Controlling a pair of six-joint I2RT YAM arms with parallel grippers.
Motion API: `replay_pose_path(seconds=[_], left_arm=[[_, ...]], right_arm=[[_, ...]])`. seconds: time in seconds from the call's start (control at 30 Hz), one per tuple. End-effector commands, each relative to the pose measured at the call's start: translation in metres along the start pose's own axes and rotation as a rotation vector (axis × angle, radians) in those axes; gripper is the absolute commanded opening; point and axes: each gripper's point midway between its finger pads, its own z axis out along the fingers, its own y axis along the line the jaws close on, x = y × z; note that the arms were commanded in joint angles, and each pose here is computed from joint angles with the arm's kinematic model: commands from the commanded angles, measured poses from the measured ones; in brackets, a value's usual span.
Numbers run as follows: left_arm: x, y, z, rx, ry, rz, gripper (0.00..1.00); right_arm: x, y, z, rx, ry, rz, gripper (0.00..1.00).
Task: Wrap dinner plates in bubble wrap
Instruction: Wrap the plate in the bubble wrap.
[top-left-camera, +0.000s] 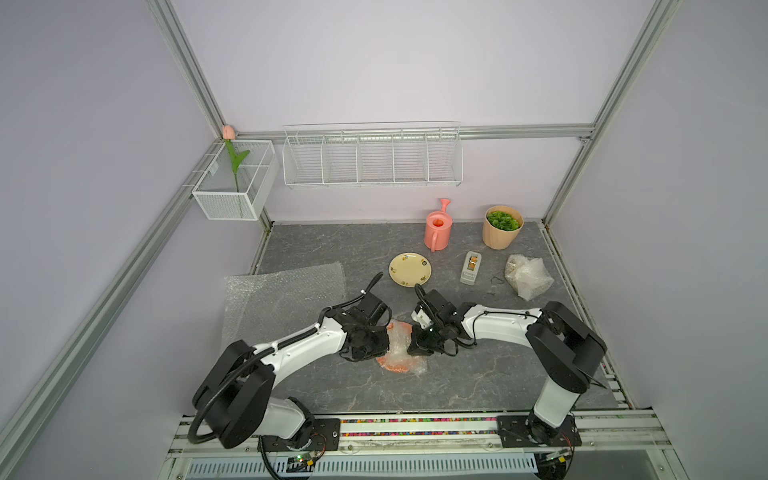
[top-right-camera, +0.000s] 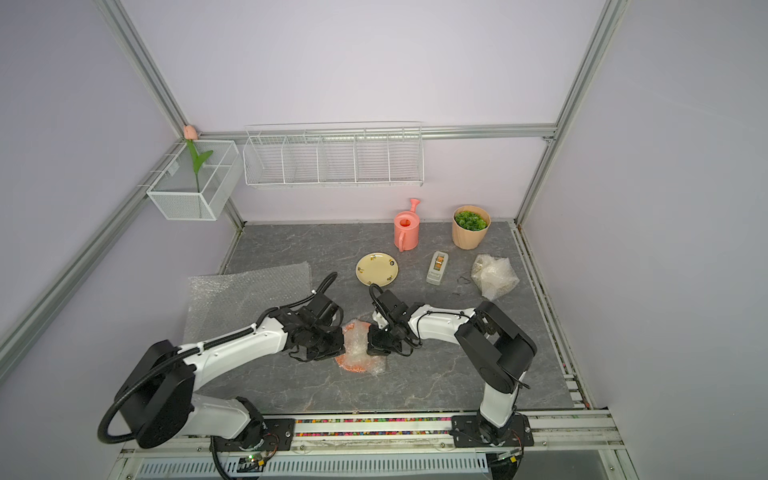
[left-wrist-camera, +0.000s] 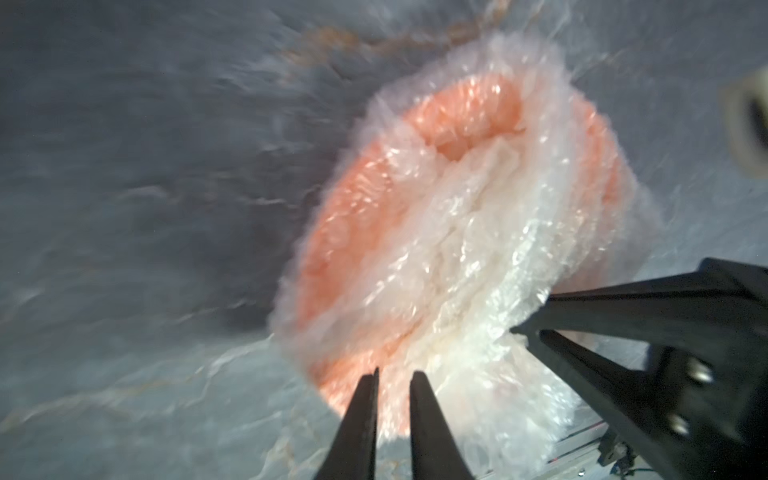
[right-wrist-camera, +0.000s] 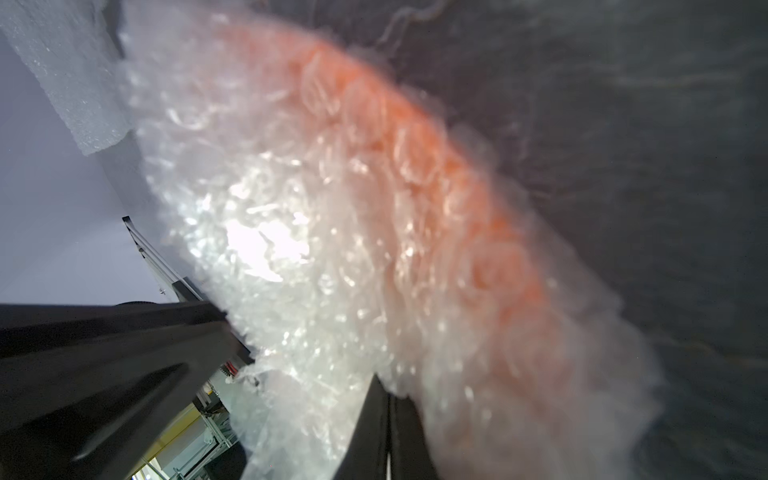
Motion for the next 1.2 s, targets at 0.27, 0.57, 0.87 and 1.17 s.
replay_pose_path(seconds=[0.27, 0.57, 0.87, 1.17], left_arm=[[0.009, -0.096, 0.010, 0.291, 0.062, 0.048, 0.23], [0.022, -0.024, 0.055, -0.024, 0.102, 0.019, 0.00], [0.048, 0.010, 0.077, -0.030, 0.185, -0.007, 0.00], [0.055, 0.007, 0.086, 0.054, 0.189, -0.004, 0.00]], right_arm=[[0.010, -0.020, 0.013, 0.052, 0.030, 0.050, 0.07], [0.012, -0.023, 0.008, 0.066, 0.017, 0.049, 0.07], [0.008, -0.016, 0.001, 0.057, 0.011, 0.039, 0.07], [-0.022, 0.010, -0.050, -0.032, -0.088, 0.018, 0.23]])
